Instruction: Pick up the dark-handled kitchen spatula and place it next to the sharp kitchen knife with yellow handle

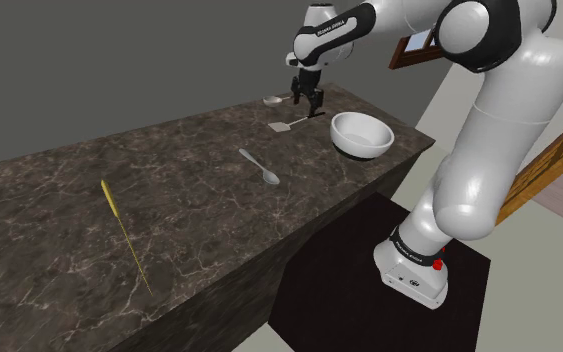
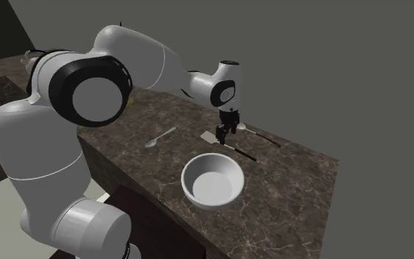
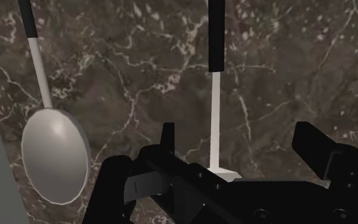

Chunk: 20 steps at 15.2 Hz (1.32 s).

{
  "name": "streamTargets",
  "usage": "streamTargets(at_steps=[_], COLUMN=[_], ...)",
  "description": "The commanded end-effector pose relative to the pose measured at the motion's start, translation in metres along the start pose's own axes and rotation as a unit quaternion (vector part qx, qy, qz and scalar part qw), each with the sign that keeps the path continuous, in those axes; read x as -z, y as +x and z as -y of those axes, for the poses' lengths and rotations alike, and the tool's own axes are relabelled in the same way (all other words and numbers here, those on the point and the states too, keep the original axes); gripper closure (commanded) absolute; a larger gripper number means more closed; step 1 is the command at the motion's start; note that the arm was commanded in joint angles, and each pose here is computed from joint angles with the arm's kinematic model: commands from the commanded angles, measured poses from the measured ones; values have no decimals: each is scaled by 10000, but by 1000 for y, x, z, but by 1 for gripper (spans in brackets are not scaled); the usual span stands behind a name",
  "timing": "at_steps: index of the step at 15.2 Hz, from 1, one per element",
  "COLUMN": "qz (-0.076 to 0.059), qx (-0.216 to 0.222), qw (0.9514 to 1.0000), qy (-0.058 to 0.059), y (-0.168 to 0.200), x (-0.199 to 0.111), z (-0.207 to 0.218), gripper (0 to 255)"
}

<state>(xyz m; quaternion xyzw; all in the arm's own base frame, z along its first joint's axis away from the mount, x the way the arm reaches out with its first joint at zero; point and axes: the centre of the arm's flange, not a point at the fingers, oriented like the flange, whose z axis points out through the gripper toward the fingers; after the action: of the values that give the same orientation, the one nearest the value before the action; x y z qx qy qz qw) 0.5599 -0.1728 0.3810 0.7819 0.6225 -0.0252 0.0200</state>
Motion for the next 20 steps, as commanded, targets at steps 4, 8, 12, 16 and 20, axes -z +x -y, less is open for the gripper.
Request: streamTargets(at_steps=[4, 8, 12, 16, 20], qz=[9, 10, 9, 9, 9], qx=[114, 114, 114, 114, 114], qw=[9999, 9999, 9999, 9999, 9999], qy=[-11, -11, -11, -11, -11], y=[0, 0, 0, 0, 0], x=[-29, -43, -43, -43, -43], z=[-5, -5, -5, -5, -5], gripper=[0, 0, 0, 255, 255])
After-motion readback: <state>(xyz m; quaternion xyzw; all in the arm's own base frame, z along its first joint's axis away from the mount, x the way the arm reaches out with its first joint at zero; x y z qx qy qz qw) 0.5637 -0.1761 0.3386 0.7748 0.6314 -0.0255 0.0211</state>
